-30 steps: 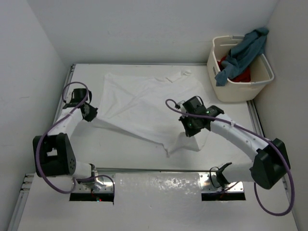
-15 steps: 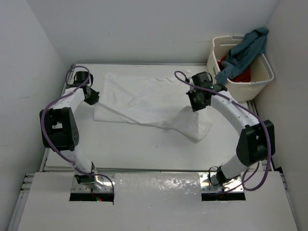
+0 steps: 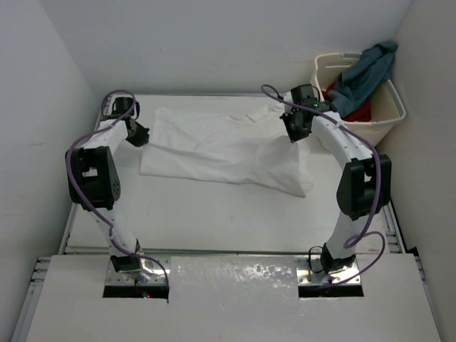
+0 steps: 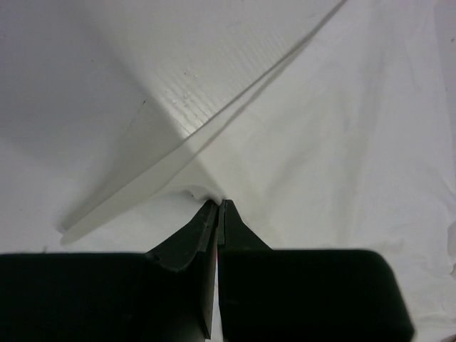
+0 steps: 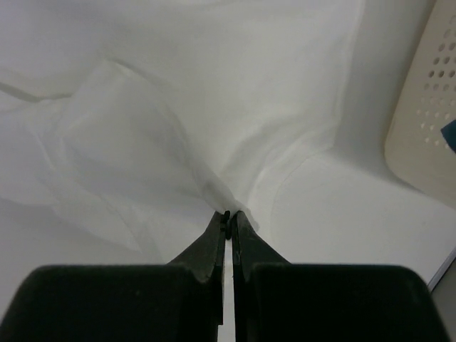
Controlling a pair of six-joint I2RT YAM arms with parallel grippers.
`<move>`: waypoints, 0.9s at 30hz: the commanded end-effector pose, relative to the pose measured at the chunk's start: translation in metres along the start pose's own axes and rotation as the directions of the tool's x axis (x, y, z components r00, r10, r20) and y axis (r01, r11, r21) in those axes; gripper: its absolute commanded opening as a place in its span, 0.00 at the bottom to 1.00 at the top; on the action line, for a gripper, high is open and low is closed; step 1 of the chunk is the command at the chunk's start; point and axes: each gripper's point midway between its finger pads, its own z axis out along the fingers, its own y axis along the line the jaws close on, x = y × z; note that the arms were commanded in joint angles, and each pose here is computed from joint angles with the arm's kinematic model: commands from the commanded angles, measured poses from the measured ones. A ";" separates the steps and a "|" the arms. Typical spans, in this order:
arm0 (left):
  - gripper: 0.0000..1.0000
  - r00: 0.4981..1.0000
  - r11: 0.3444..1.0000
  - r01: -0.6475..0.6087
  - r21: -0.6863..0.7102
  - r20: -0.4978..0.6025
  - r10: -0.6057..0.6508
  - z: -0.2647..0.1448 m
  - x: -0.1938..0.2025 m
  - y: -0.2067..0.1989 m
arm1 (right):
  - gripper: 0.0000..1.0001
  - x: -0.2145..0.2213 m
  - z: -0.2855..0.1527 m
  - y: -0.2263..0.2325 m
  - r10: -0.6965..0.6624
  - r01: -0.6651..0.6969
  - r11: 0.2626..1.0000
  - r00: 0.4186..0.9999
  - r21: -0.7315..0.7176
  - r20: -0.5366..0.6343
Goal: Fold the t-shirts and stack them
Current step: Fold the flattened tshirt in 1/3 of the way
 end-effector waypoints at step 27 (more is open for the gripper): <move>0.93 0.992 0.995 -0.097 0.024 0.082 0.094 0.001 -0.035 -0.048 | 0.81 -0.062 0.058 -0.030 -0.170 0.173 0.985 0.974 -0.011 0.147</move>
